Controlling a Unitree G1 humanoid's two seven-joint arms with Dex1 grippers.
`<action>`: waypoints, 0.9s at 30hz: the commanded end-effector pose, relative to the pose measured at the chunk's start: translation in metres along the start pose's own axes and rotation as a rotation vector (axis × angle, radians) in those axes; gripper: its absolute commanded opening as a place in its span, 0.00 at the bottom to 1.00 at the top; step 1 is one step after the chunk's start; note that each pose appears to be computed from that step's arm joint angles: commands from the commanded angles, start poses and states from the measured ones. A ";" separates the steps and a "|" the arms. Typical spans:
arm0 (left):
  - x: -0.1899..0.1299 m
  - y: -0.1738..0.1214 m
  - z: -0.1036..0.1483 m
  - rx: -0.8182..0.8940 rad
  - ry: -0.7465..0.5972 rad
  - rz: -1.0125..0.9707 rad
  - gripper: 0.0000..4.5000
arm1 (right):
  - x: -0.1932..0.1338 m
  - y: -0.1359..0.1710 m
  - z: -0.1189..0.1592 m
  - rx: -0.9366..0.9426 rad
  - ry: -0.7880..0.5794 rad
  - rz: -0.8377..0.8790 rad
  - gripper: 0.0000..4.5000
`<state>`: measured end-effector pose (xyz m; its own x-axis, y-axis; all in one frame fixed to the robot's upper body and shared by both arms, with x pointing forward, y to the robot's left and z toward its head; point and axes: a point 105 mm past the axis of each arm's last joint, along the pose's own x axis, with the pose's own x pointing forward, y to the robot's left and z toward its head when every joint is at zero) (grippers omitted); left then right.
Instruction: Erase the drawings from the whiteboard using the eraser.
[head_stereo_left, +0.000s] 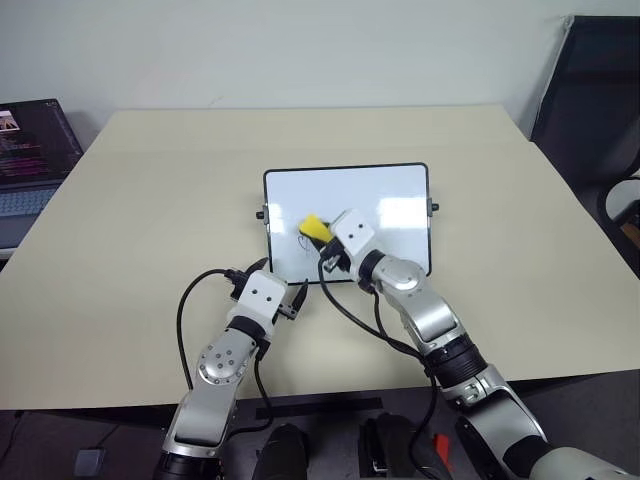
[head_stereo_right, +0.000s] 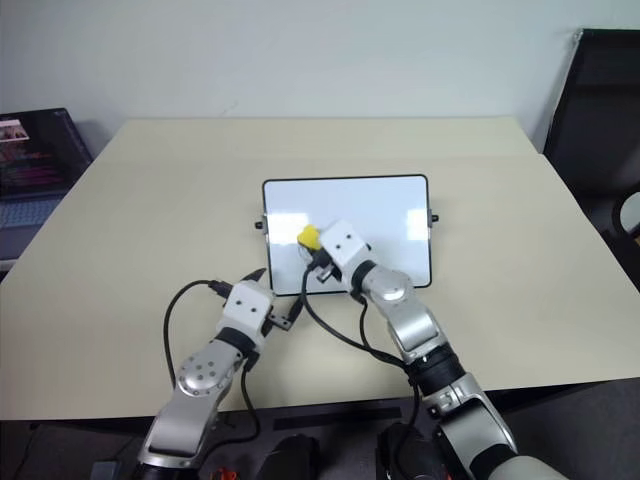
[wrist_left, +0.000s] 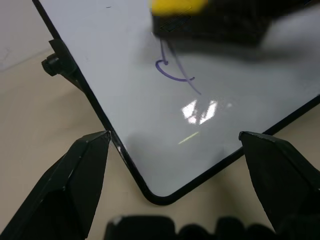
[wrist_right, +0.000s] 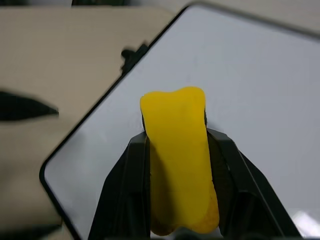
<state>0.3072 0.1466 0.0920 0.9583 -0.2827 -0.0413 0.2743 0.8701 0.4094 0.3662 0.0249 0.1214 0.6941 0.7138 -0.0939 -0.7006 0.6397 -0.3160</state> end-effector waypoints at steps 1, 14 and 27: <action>0.001 0.010 0.015 0.018 -0.048 0.031 1.00 | 0.010 0.003 0.011 -0.054 -0.008 0.011 0.26; 0.007 0.012 0.022 0.019 -0.060 0.032 1.00 | 0.031 -0.004 0.023 -0.079 -0.011 -0.037 0.26; 0.010 0.015 0.025 0.014 -0.069 0.034 1.00 | -0.020 -0.036 -0.040 -0.101 0.166 -0.082 0.26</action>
<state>0.3174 0.1472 0.1055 0.9599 -0.2796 -0.0179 0.2614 0.8706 0.4168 0.3779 0.0055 0.1201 0.7273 0.6754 -0.1223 -0.6505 0.6213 -0.4369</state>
